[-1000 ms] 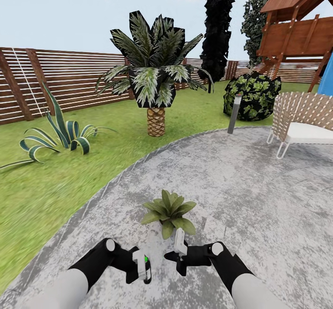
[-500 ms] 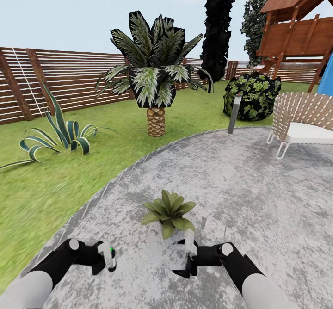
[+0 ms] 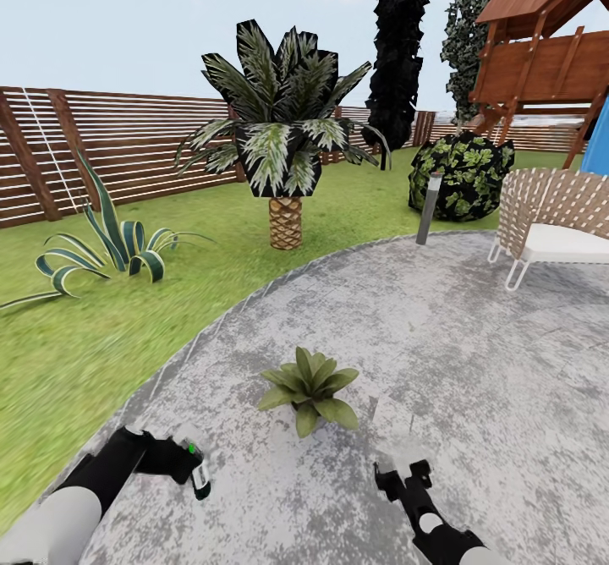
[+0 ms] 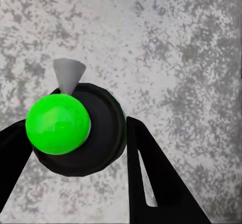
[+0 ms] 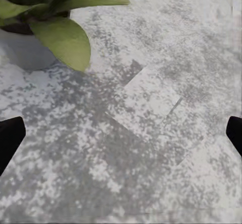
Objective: Pick up the pesticide atomizer in the garden and spray insectifuge to fully cover both potted plants in the garden.
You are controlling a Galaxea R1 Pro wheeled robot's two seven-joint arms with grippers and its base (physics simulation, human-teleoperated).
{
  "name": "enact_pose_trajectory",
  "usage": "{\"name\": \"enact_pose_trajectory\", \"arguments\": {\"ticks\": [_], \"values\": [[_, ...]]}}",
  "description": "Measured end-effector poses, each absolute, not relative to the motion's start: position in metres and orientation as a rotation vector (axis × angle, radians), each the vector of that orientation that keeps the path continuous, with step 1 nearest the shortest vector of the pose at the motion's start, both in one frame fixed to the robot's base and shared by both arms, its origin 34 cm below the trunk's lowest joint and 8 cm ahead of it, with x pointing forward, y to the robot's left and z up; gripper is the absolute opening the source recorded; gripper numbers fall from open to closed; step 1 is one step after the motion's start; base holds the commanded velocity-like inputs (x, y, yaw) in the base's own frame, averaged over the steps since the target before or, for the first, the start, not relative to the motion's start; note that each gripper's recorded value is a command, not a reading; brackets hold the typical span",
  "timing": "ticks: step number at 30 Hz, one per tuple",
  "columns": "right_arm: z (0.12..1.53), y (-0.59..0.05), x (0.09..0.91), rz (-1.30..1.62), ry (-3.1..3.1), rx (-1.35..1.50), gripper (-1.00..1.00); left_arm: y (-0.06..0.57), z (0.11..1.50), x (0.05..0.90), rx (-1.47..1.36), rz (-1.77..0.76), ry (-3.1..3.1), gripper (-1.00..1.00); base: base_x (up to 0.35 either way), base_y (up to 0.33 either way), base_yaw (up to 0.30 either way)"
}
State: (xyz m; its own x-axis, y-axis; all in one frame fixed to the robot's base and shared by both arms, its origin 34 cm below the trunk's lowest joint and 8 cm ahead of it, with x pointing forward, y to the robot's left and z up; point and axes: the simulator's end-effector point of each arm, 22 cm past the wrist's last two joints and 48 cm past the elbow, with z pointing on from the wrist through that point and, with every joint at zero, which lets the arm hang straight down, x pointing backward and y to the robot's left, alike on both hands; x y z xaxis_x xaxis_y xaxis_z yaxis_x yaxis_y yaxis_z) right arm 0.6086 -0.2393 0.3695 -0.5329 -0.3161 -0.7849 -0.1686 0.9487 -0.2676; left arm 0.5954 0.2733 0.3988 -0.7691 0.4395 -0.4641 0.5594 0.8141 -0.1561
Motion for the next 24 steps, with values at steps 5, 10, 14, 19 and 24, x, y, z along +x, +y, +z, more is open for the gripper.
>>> {"name": "enact_pose_trajectory", "arguments": {"ticks": [5, 10, 14, 19, 24], "values": [[0.357, -0.307, 0.587, -0.269, 2.209, -0.021, 1.00, 0.292, 0.427, 0.622, 0.580, -0.367, 2.727, -1.00, 0.000, 0.000, 0.000], [0.359, -0.360, 0.580, -0.347, 2.208, 0.021, 1.00, 0.292, 0.458, 0.644, 0.456, -0.348, 2.831, -1.00, 0.000, 0.000, 0.000], [0.357, -0.369, 0.574, -0.362, 2.216, 0.020, 1.00, 0.287, 0.468, 0.645, 0.424, -0.366, 2.875, -1.00, 0.000, 0.000, 0.000], [0.336, -0.375, 0.538, -0.376, 2.271, 0.022, 1.00, 0.259, 0.469, 0.606, 0.741, -0.450, 2.986, -1.00, 0.000, 0.000, 0.000], [0.320, -0.371, 0.508, -0.374, 2.314, 0.017, 1.00, 0.256, 0.466, 0.588, 0.796, -0.453, 3.054, -1.00, 0.089, 0.000, 0.000]]}}
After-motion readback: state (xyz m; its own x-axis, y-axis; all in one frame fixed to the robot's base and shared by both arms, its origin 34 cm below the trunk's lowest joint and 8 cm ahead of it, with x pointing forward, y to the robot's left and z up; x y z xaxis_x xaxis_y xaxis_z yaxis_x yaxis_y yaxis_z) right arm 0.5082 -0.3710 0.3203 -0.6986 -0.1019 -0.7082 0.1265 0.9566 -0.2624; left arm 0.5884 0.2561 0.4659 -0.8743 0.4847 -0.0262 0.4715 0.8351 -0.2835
